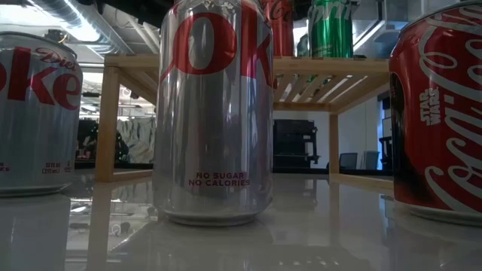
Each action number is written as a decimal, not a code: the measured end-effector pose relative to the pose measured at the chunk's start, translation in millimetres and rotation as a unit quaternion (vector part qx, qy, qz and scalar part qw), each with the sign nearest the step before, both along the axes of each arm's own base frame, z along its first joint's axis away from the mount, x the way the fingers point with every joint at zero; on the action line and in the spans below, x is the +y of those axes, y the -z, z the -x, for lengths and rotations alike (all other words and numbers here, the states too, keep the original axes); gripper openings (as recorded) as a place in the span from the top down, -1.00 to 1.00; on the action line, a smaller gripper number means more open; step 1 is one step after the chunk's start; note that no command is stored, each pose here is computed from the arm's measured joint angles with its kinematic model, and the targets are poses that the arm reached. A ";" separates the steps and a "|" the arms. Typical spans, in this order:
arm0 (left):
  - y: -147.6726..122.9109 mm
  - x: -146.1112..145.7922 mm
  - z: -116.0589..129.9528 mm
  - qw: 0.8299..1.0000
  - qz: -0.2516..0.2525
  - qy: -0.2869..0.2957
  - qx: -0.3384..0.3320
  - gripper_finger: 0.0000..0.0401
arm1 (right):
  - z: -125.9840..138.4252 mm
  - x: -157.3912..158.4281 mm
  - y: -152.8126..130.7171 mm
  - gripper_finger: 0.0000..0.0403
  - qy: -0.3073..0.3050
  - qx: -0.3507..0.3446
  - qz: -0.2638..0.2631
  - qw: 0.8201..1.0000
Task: Place canned beverage on shelf
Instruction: Adjust the green soda can on the shelf, then adjust the black red soda can on the shelf
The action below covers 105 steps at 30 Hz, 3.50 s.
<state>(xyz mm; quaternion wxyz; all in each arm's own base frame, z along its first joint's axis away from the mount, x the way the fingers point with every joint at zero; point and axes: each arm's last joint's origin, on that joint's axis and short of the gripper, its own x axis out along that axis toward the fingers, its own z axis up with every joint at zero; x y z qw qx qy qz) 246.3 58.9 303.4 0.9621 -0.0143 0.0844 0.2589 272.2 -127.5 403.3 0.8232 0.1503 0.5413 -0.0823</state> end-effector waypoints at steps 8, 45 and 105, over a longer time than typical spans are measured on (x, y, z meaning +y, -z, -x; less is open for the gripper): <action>0.0 0.0 0.0 1.000 0.000 0.000 0.000 -0.86 | -0.2 -0.1 -0.1 -0.52 0.000 -0.001 0.001 1.000; 0.0 -0.1 0.0 1.000 0.000 0.000 0.000 -0.86 | -0.2 -0.4 0.2 -0.95 0.001 0.001 0.004 1.000; 0.1 -0.2 0.0 1.000 0.004 0.000 -0.002 -0.86 | -58.7 -19.9 -18.7 -0.87 -0.274 -0.233 0.112 0.926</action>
